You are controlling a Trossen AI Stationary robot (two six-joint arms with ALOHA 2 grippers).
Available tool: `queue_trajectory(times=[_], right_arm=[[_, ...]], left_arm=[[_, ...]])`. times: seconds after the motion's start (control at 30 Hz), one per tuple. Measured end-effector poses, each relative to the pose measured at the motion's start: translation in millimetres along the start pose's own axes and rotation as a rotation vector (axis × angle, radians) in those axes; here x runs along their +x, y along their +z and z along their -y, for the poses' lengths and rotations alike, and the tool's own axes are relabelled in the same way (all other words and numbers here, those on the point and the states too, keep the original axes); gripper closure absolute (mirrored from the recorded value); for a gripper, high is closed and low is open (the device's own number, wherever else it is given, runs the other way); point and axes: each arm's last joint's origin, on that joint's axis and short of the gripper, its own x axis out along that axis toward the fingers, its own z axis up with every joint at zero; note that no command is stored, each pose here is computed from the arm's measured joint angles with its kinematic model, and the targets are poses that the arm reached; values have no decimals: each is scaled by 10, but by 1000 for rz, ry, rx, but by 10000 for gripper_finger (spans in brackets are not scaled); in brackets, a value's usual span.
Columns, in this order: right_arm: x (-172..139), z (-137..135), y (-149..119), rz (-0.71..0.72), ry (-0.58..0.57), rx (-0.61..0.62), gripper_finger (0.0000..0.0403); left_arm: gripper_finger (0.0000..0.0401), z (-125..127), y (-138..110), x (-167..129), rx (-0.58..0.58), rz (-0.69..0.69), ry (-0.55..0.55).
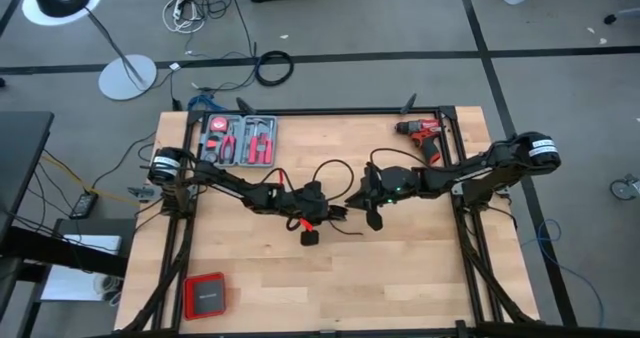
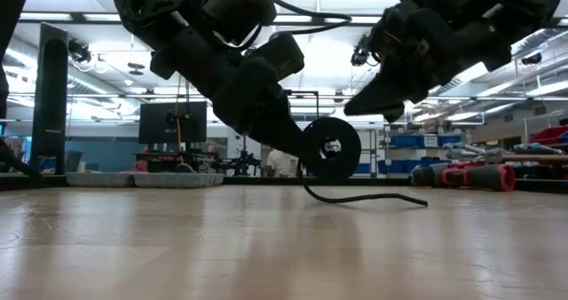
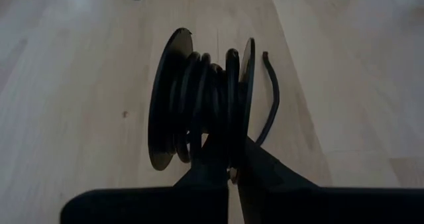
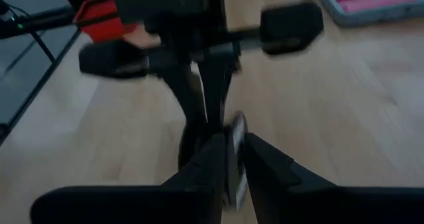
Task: Coil cords
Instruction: Coil the black wire on the spool
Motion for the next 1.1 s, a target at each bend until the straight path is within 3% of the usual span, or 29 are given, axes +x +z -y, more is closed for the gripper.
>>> queue_trajectory(times=[0.47,0.73,1.1], right_arm=[[124,6,35,-4,-4,15,344],[128,11,4,-30,-25,36,344],[369,11,-134,2,1,60,346]], left_arm=[[391,2,307,-28,-19,-120,1],[391,-1,328,-36,-18,-140,6],[391,2,295,-49,-25,-210,11]])
